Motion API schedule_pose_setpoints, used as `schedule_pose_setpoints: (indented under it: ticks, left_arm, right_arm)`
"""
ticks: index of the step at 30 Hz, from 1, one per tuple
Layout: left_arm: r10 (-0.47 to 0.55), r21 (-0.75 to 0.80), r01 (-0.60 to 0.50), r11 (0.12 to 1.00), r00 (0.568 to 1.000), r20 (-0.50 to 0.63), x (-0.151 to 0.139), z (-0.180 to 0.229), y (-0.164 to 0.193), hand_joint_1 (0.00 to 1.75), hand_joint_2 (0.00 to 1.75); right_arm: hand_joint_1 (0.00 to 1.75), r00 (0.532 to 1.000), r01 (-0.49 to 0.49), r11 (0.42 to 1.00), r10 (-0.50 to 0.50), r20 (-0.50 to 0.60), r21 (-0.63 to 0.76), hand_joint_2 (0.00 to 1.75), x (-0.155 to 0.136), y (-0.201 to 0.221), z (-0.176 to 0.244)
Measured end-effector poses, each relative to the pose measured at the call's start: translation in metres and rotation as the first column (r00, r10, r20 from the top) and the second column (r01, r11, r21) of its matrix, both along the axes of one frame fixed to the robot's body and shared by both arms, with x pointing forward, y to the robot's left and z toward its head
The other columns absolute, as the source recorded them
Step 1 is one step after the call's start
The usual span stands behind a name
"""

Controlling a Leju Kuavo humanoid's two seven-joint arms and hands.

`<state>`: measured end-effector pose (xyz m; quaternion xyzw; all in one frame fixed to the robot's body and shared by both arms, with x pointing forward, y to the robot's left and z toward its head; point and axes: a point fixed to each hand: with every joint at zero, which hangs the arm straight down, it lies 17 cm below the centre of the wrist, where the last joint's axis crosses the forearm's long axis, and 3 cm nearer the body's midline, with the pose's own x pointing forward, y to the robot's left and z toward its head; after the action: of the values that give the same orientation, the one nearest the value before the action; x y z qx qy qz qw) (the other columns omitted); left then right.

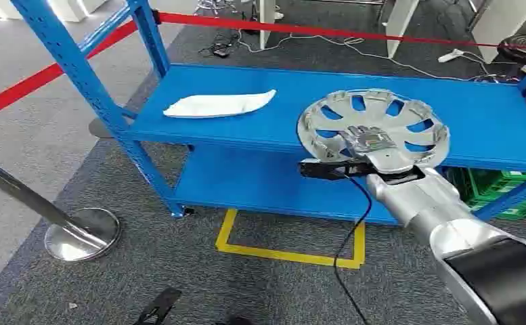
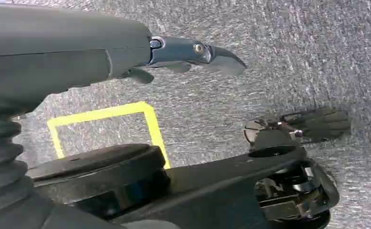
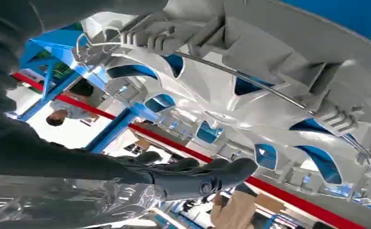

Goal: Take the parts from the cabinet and place them on the table.

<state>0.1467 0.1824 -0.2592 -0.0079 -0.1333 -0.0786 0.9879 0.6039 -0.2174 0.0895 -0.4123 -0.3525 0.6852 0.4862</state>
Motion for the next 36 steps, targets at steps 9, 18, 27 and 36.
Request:
schedule_pose_setpoints:
  ticks: [9, 18, 27, 36]
  left_arm:
    - [0.000, 0.000, 0.000, 1.000, 1.000, 0.000, -0.0002, -0.0001, 0.0000, 0.00, 1.75]
    - [-0.001, -0.003, 0.001, 1.000, 1.000, -0.001, -0.0004, 0.0000, -0.0006, 0.00, 1.75]
    - [-0.001, -0.004, 0.001, 1.000, 1.000, -0.001, -0.0003, 0.0001, -0.0007, 0.00, 1.75]
    - [-0.001, -0.003, 0.001, 1.000, 1.000, -0.001, -0.0003, 0.0001, -0.0006, 0.00, 1.75]
  right_arm:
    - [0.00, 1.000, -0.002, 1.000, 0.002, -0.002, 0.002, 1.75, -0.0015, 0.0012, -0.0027]
    - [0.00, 1.000, -0.002, 1.000, 0.002, -0.006, 0.003, 1.75, -0.0030, 0.0012, -0.0055]
    - [0.00, 1.000, -0.002, 1.000, 0.002, -0.006, 0.004, 1.75, -0.0031, 0.0011, -0.0056]
    - [0.00, 1.000, 0.001, 1.000, -0.001, -0.010, 0.008, 1.75, -0.0039, 0.0009, -0.0072]
